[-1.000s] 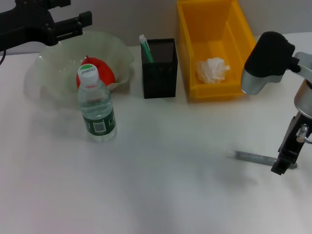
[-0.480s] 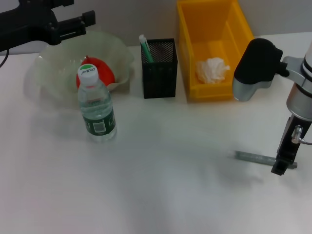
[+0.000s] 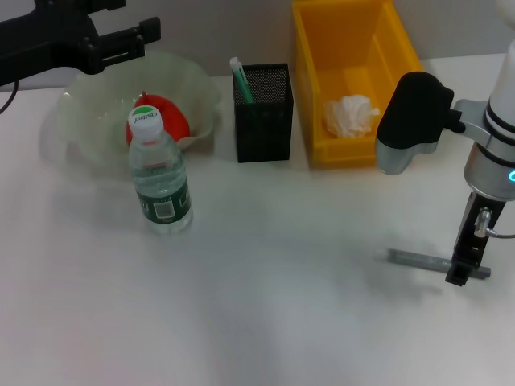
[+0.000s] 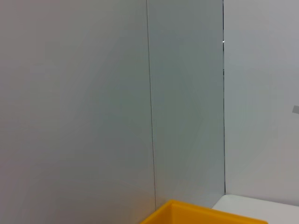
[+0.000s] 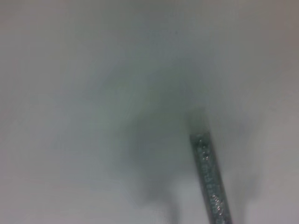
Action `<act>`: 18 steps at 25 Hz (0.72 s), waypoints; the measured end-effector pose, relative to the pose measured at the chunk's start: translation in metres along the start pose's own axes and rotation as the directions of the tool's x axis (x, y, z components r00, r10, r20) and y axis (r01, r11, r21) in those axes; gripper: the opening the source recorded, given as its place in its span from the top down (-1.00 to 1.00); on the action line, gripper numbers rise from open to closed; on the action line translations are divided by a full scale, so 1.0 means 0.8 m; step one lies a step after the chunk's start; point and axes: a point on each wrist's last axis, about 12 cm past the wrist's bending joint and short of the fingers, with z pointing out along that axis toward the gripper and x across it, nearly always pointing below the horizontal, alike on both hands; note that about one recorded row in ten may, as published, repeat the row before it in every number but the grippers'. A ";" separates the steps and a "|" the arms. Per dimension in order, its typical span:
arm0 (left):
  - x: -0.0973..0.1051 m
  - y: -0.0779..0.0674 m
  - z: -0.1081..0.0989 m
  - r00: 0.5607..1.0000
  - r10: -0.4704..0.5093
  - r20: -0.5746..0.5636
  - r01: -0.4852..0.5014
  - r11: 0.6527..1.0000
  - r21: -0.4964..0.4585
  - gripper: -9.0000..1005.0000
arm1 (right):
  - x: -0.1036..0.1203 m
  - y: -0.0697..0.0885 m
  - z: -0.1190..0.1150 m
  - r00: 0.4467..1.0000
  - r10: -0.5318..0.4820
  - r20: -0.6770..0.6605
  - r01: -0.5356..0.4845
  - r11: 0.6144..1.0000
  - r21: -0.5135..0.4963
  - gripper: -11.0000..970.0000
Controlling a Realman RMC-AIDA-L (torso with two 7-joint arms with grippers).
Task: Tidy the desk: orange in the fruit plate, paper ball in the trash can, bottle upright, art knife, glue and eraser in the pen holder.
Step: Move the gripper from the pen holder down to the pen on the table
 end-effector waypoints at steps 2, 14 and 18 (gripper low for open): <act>0.000 0.000 0.000 1.000 0.000 0.000 0.000 1.000 0.000 -0.44 | -0.001 0.000 0.002 1.000 -0.003 -0.003 0.003 1.000 0.002 -0.13; -0.002 -0.001 0.002 1.000 0.003 0.001 -0.003 1.000 0.003 -0.44 | -0.011 0.001 0.011 1.000 -0.030 -0.008 0.030 0.999 0.019 -0.13; -0.002 0.000 0.002 1.000 0.006 0.001 -0.006 1.000 0.003 -0.44 | -0.013 0.003 0.013 0.999 -0.040 -0.015 0.041 0.999 0.018 -0.13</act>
